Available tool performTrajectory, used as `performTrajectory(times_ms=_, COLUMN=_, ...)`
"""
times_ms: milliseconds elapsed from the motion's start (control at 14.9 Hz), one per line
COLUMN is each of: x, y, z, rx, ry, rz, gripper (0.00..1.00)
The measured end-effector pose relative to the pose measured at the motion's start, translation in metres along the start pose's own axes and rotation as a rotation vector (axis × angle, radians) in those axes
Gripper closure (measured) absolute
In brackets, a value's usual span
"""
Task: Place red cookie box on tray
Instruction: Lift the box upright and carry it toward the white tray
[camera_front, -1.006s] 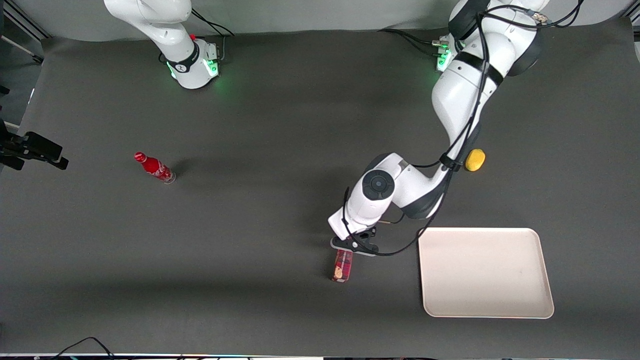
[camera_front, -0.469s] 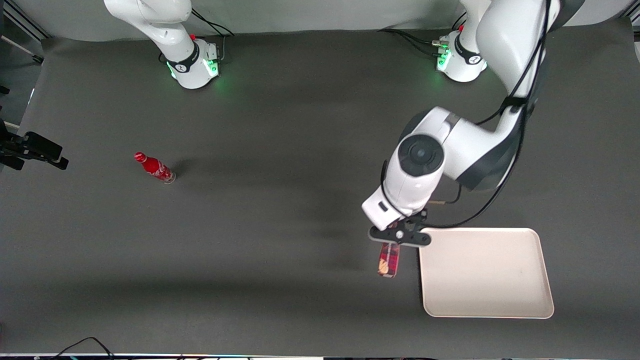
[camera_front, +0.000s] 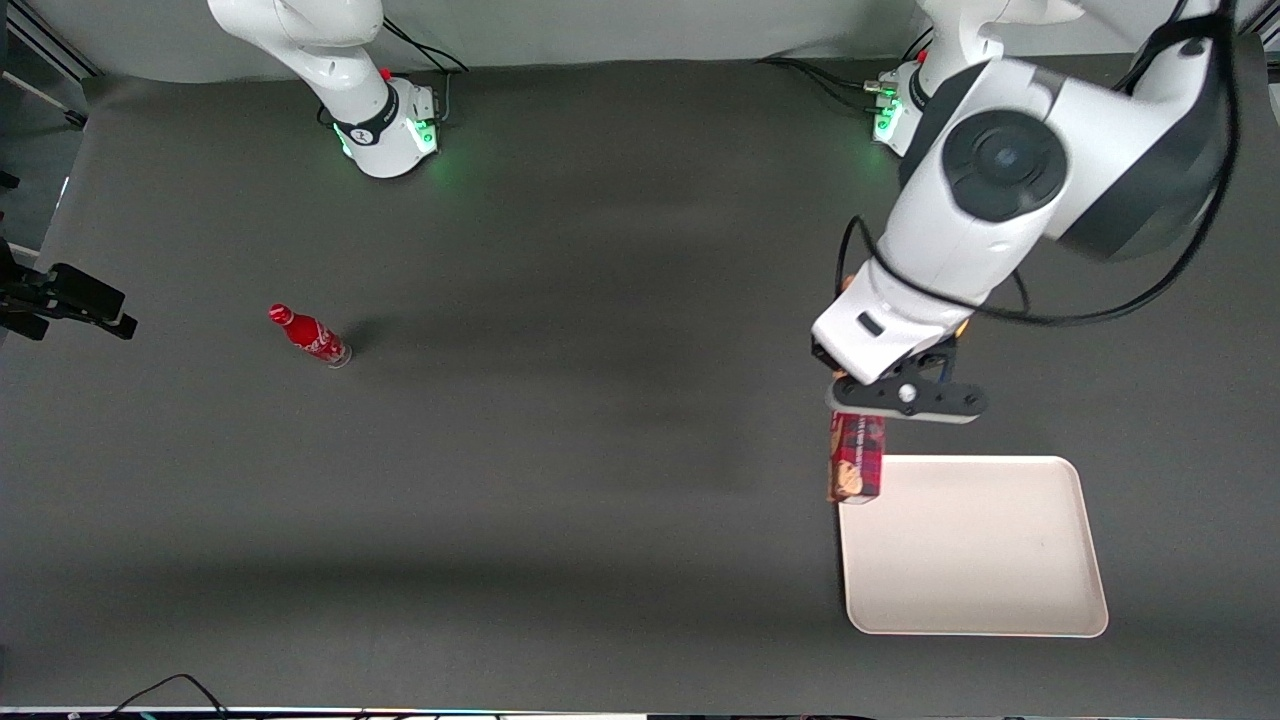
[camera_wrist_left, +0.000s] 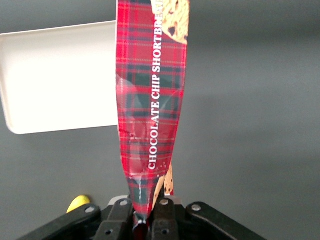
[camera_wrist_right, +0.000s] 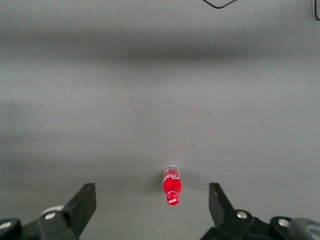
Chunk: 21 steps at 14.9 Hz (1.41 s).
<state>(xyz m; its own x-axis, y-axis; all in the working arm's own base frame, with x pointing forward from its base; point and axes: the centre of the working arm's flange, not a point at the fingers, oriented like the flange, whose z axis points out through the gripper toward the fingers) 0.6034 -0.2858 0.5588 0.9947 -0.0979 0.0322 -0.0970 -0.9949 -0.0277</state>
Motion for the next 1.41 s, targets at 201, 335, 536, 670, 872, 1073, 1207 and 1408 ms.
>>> performTrajectory(times_ms=201, x=-0.006, y=-0.028, z=-0.017, rx=0.026, ry=-0.019, rz=0.008, gripper=0.88)
performTrajectory(times_ms=335, x=0.002, y=-0.066, z=-0.016, rx=0.053, ry=-0.038, rz=0.044, gripper=0.88)
performTrajectory(times_ms=536, x=0.016, y=-0.137, z=-0.005, rx=0.087, ry=-0.063, rz=0.089, gripper=0.88)
performTrajectory(times_ms=670, x=0.021, y=-0.179, z=0.000, rx=0.090, ry=-0.073, rz=0.115, gripper=0.88)
performTrajectory(times_ms=872, x=0.030, y=-0.236, z=0.014, rx=0.057, ry=-0.041, rz=0.097, gripper=0.88)
performTrajectory(times_ms=1073, x=0.041, y=-0.278, z=0.048, rx=0.072, ry=0.001, rz=0.070, gripper=0.88)
performTrajectory(times_ms=1207, x=0.049, y=-0.298, z=0.078, rx=0.068, ry=0.006, rz=0.039, gripper=0.88)
performTrajectory(times_ms=1408, x=0.065, y=-0.322, z=0.129, rx=0.081, ry=0.022, rz=0.004, gripper=0.88)
